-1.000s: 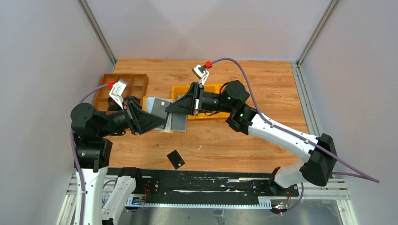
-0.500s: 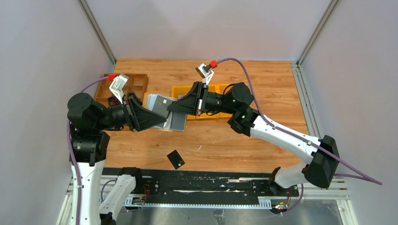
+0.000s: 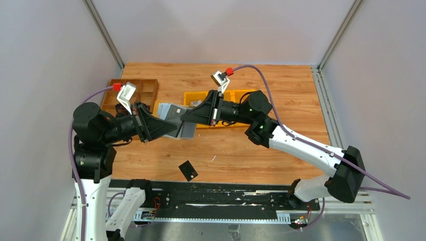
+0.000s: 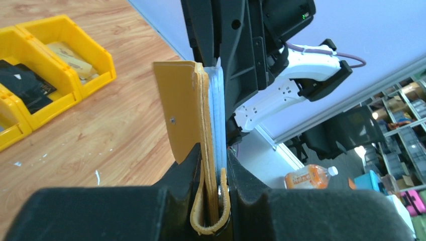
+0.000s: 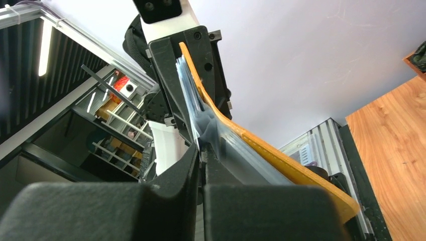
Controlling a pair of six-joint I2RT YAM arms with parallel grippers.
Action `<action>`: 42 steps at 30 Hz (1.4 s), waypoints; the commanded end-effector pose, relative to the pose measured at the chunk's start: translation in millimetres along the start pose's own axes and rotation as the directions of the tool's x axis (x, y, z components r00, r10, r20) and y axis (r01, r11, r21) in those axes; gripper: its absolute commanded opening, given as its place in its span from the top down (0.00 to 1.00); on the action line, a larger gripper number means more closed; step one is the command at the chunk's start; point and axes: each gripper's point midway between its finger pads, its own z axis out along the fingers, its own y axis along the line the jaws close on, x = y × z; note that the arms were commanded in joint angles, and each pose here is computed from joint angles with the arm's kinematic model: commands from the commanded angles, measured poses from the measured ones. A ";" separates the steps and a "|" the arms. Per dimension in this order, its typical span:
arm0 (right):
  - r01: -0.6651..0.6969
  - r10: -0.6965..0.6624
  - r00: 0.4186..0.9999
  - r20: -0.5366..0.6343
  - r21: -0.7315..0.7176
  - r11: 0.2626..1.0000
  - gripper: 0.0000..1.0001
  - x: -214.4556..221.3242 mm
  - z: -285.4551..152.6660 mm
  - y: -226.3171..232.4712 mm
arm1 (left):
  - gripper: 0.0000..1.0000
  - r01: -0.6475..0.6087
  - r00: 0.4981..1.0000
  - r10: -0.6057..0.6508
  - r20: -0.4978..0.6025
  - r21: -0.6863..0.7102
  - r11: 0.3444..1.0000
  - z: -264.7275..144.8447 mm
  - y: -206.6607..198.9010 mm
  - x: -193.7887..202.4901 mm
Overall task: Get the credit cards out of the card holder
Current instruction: Remove the credit card from the card holder.
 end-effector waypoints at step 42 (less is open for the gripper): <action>0.032 -0.033 0.999 -0.012 -0.076 0.997 0.93 -8.1 10.7 21.4 | 0.80 0.027 1.000 -0.027 0.005 0.017 0.999 -2.2 -6.4 3.5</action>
